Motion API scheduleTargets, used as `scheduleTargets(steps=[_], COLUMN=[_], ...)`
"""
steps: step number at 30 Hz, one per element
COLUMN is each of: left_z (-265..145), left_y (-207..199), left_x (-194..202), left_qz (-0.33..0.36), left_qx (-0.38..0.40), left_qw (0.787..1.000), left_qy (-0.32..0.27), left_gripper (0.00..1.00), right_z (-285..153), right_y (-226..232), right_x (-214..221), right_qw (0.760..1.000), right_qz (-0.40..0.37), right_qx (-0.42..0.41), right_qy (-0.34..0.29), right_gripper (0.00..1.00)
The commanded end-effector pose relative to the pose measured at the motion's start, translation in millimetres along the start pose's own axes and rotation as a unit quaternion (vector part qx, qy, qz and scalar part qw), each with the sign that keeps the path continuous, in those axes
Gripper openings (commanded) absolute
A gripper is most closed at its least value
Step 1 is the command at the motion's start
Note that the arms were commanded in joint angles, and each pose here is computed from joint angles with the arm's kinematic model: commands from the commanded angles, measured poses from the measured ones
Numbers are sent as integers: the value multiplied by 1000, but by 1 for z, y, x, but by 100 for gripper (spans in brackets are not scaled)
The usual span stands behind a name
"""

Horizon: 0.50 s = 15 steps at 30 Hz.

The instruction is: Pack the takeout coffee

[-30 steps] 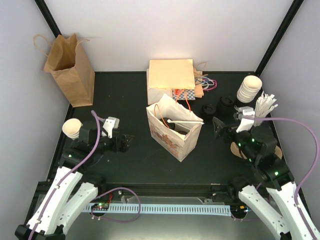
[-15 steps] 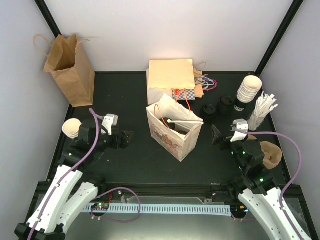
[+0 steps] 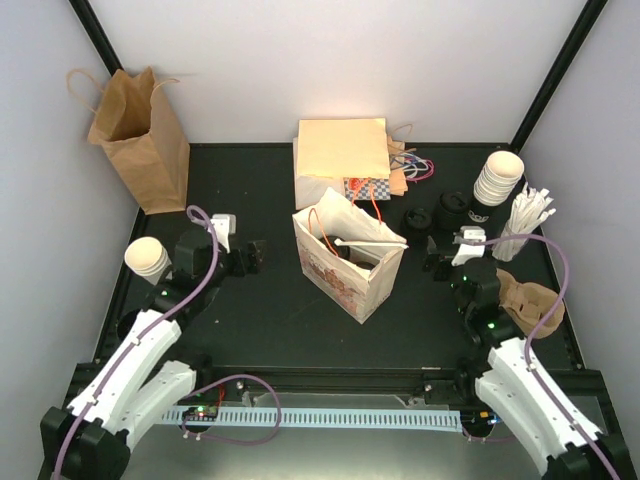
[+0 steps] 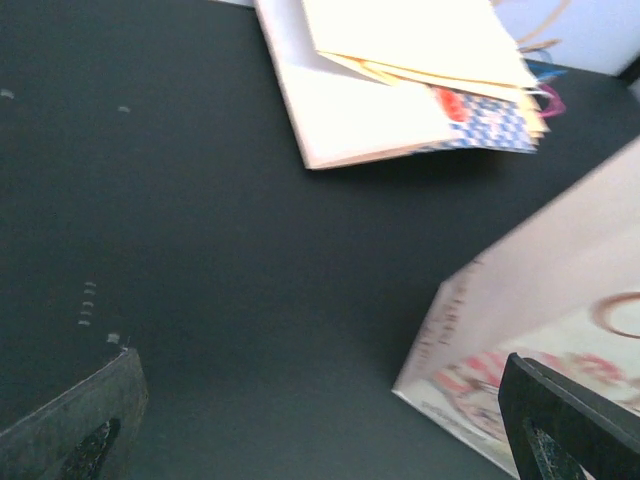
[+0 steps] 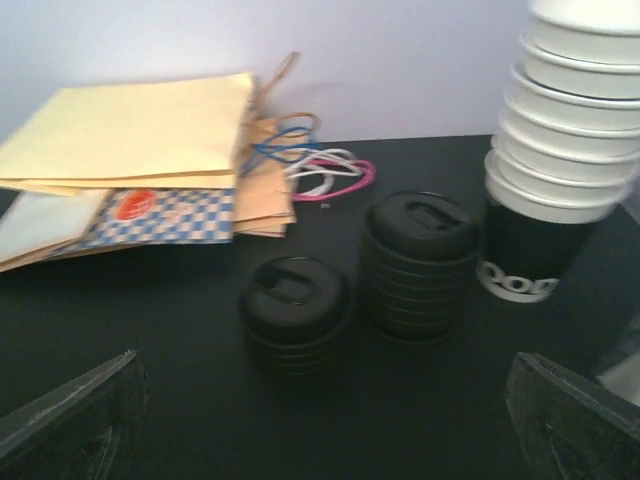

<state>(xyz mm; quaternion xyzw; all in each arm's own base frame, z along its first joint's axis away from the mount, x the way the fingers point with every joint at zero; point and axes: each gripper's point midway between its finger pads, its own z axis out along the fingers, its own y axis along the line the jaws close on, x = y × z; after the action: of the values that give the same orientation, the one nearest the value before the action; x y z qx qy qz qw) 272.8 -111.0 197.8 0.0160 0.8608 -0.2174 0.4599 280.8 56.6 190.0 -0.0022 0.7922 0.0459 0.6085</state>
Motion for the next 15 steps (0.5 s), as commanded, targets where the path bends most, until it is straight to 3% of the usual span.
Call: scheduleTargets(steps=[1,4,6,15], left_z=[3,3,4,25], left_y=[34,48,57,90], left_x=[-35,-46,-48,-54], left_qz=[53,80,96,138], left_qx=[-97,-131,-149,-215], left_qw=[988,973,965,949], left_qy=[-106,-172,-193,-183], left_gripper=[99,99,99,99], right_z=[12,16,25,49], right_y=[-24,-32,-37,-54], right_x=[-31,-38,-36,-16], right_qw=[995,991,991,990], right_qz=[11,-7,-36,-53], right_qx=[21,22,39,60], right_qy=[-93,-134,-124,-115], right_gripper=[100,100,100,98])
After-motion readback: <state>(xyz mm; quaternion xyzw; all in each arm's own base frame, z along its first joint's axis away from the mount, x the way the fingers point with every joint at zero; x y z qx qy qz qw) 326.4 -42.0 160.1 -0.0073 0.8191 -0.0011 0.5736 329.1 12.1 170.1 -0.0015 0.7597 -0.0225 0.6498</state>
